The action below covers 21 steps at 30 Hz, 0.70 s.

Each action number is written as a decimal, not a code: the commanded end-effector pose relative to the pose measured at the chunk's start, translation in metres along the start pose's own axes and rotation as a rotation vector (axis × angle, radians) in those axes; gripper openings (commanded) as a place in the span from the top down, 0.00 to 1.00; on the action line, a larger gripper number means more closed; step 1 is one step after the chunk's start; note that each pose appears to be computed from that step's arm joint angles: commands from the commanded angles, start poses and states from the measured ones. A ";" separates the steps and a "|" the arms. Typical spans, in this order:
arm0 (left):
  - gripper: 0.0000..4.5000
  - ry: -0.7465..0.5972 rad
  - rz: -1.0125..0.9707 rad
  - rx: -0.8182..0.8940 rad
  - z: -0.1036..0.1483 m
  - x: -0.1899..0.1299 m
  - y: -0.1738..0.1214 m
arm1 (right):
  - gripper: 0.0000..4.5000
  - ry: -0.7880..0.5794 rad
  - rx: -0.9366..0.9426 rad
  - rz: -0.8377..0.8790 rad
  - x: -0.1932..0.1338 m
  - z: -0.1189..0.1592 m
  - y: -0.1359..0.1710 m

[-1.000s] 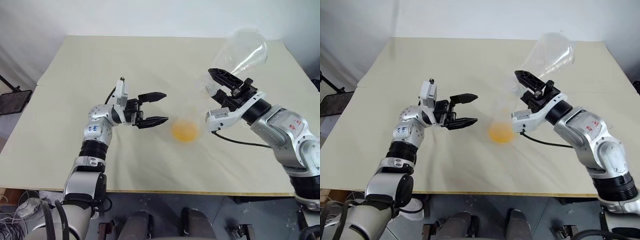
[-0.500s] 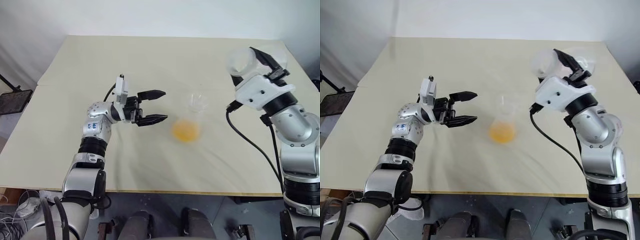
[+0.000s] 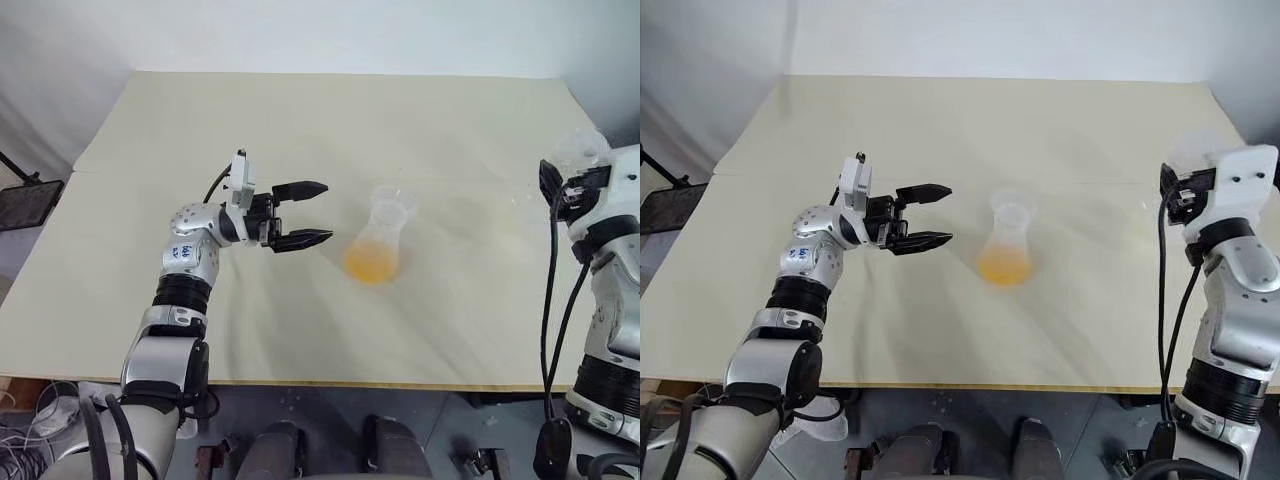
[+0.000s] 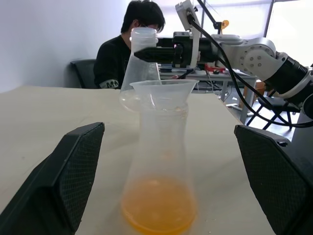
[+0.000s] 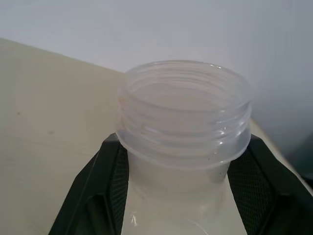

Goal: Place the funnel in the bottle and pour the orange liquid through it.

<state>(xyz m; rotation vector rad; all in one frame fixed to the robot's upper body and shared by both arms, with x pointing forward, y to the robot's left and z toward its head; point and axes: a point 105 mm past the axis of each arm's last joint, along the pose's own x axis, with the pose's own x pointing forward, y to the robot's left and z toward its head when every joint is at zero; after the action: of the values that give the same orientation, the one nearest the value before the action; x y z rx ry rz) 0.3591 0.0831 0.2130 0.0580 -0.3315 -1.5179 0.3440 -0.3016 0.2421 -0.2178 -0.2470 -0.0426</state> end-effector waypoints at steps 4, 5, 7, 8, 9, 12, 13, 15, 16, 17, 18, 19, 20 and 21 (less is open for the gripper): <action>0.00 0.011 0.011 0.034 0.006 -0.004 -0.001 | 0.46 -0.032 0.049 -0.033 -0.001 -0.005 -0.017; 0.00 0.012 0.014 0.035 0.006 -0.004 -0.001 | 0.46 -0.025 0.053 -0.040 -0.001 -0.008 -0.019; 0.00 0.016 0.020 0.034 0.006 -0.005 -0.001 | 0.46 -0.011 0.040 -0.031 0.000 -0.012 -0.019; 0.00 0.018 0.023 0.033 0.006 -0.006 -0.002 | 0.46 -0.009 0.039 -0.027 0.000 -0.013 -0.018; 0.00 0.021 0.025 0.032 0.006 -0.006 -0.002 | 0.46 -0.007 0.047 -0.024 0.000 -0.014 -0.018; 0.00 0.041 0.036 0.024 0.003 -0.007 -0.001 | 0.24 -0.012 0.071 -0.024 -0.001 -0.012 -0.019; 0.00 0.048 0.038 0.023 0.001 -0.007 -0.001 | 0.17 -0.015 0.073 -0.024 -0.001 -0.011 -0.020; 0.00 0.052 0.039 0.023 0.000 -0.007 -0.002 | 0.02 -0.022 0.069 -0.016 -0.003 -0.007 -0.021; 0.00 0.058 0.042 0.023 0.000 -0.008 -0.002 | 0.00 -0.021 0.062 -0.017 -0.003 -0.006 -0.022; 0.00 0.063 0.045 0.022 -0.001 -0.008 -0.002 | 0.00 -0.020 0.058 -0.019 -0.003 -0.005 -0.023; 0.00 0.073 0.060 0.025 -0.002 -0.008 0.000 | 0.00 -0.020 0.058 -0.017 -0.004 -0.003 -0.023; 0.00 0.074 0.065 0.025 -0.003 -0.008 0.000 | 0.00 -0.027 0.059 -0.013 -0.005 0.001 -0.024; 0.00 0.076 0.070 0.024 -0.004 -0.008 0.000 | 0.00 -0.036 0.054 -0.007 -0.006 0.006 -0.025; 0.00 0.082 0.087 0.019 -0.005 -0.009 0.002 | 0.00 -0.048 0.046 -0.007 -0.007 0.010 -0.027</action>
<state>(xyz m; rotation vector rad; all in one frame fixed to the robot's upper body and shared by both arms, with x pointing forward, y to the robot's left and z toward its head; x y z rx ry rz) 0.3610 0.0873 0.2036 0.0903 -0.2682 -1.4501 0.3441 -0.3233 0.2280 -0.1387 -0.2105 -0.0355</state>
